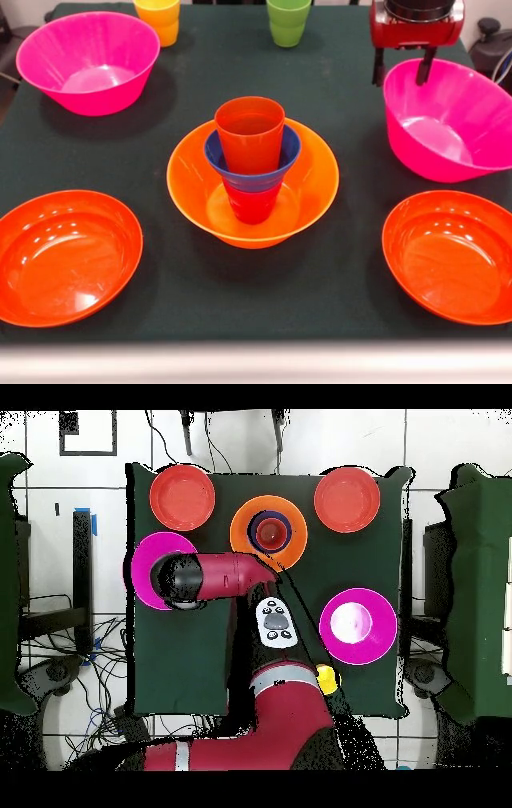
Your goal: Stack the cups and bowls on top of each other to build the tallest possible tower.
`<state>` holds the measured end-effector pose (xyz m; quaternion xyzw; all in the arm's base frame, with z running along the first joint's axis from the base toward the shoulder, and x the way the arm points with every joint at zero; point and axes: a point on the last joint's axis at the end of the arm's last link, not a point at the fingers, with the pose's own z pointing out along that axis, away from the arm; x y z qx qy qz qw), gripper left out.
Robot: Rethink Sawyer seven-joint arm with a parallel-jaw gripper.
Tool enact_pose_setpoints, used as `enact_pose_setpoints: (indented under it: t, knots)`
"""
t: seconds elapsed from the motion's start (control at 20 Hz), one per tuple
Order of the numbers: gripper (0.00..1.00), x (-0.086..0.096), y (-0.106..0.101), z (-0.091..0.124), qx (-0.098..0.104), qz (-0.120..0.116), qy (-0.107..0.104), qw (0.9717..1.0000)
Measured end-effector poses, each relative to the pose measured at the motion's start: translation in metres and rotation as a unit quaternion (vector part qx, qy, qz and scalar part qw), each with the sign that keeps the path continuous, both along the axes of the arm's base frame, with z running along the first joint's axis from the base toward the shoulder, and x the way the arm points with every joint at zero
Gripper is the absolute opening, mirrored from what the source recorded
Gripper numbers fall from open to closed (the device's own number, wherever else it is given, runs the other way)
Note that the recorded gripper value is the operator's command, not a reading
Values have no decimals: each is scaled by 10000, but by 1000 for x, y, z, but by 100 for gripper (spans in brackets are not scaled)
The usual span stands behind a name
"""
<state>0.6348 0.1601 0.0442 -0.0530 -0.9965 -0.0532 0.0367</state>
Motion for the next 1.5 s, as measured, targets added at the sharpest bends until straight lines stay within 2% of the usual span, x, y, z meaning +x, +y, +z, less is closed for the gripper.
enact_pose_setpoints:
  t: [0.4,0.8,1.1,1.5]
  knots:
    - [100,-8,-1,-9,-26,25,-149,9999]
    - [100,-23,-10,-37,-85,-7,-339,9994]
    - [100,-30,-21,-42,-80,-102,-279,9995]
    - [100,-40,-51,-44,-82,-344,-133,9993]
